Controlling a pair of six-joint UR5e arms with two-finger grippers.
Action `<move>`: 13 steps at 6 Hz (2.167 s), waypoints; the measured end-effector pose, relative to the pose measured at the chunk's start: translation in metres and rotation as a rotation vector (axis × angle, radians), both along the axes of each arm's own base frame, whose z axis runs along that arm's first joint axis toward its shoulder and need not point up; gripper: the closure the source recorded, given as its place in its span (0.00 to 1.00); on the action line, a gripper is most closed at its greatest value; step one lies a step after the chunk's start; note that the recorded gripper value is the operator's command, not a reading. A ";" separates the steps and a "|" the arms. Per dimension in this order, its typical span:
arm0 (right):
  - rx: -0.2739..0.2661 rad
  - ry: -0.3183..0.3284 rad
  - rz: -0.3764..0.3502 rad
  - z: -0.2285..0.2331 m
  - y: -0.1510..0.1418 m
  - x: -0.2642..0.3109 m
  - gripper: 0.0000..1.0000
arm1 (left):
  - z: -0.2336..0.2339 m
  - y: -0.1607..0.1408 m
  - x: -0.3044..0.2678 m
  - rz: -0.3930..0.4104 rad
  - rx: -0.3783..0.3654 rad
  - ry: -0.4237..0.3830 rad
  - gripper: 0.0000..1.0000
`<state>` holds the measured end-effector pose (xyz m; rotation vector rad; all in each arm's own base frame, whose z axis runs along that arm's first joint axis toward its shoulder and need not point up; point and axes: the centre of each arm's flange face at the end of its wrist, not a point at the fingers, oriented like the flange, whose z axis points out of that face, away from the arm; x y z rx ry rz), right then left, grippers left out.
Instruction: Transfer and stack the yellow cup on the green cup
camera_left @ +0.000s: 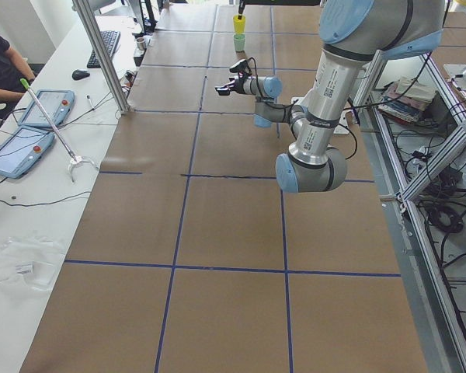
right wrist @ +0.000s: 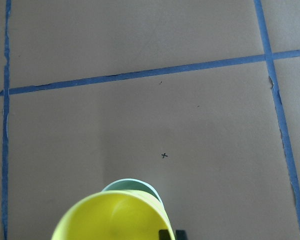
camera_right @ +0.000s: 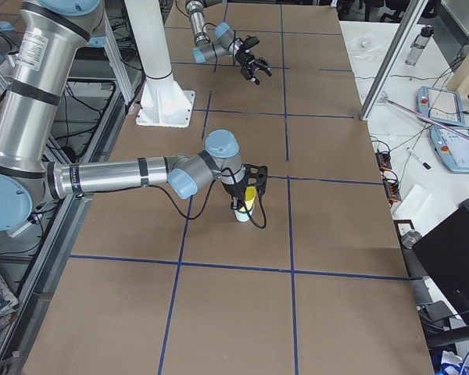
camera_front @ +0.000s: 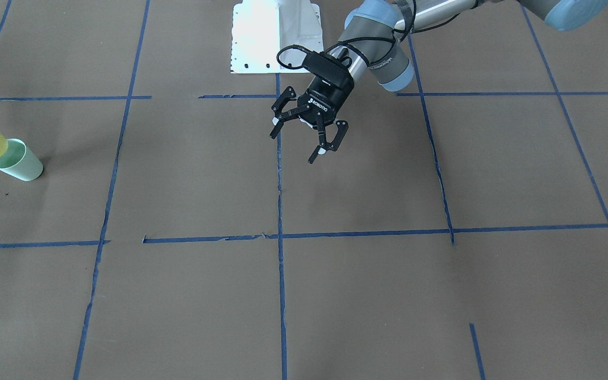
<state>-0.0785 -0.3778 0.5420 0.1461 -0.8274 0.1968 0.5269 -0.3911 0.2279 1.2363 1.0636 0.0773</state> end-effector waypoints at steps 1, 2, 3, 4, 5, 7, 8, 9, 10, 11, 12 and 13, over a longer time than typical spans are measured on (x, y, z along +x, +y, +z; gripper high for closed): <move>0.001 -0.001 -0.004 0.000 -0.001 -0.002 0.97 | 0.019 -0.022 -0.007 0.022 -0.080 -0.058 0.00; 0.002 -0.002 -0.010 0.000 -0.001 -0.006 0.97 | 0.040 -0.050 -0.023 0.068 -0.178 -0.097 0.00; 0.000 0.000 -0.018 0.001 -0.001 -0.009 0.97 | 0.054 -0.071 -0.038 0.095 -0.258 -0.124 0.00; -0.007 0.003 -0.032 0.005 0.000 -0.015 0.88 | 0.069 -0.087 -0.051 0.093 -0.316 -0.163 0.00; -0.011 0.008 -0.048 0.010 0.001 -0.020 0.68 | 0.084 -0.108 -0.069 0.094 -0.382 -0.214 0.00; -0.006 0.013 -0.062 0.012 -0.001 -0.025 0.00 | 0.111 -0.168 -0.142 0.134 -0.572 -0.280 0.00; 0.000 0.012 -0.061 0.010 -0.004 -0.027 0.00 | 0.123 -0.195 -0.189 0.164 -0.683 -0.283 0.00; 0.011 0.008 -0.061 0.006 -0.009 -0.030 0.00 | 0.139 -0.214 -0.234 0.195 -0.788 -0.271 0.00; 0.032 0.000 -0.060 -0.004 -0.021 -0.036 0.00 | 0.160 -0.222 -0.275 0.218 -0.852 -0.257 0.00; 0.043 -0.006 -0.053 -0.008 -0.035 -0.038 0.00 | 0.188 -0.222 -0.309 0.243 -0.861 -0.290 0.00; 0.042 -0.012 -0.038 -0.008 -0.049 -0.036 0.00 | 0.217 -0.222 -0.338 0.268 -0.845 -0.364 0.00; 0.039 -0.017 -0.024 -0.006 -0.064 -0.027 0.00 | 0.242 -0.224 -0.371 0.289 -0.829 -0.451 0.00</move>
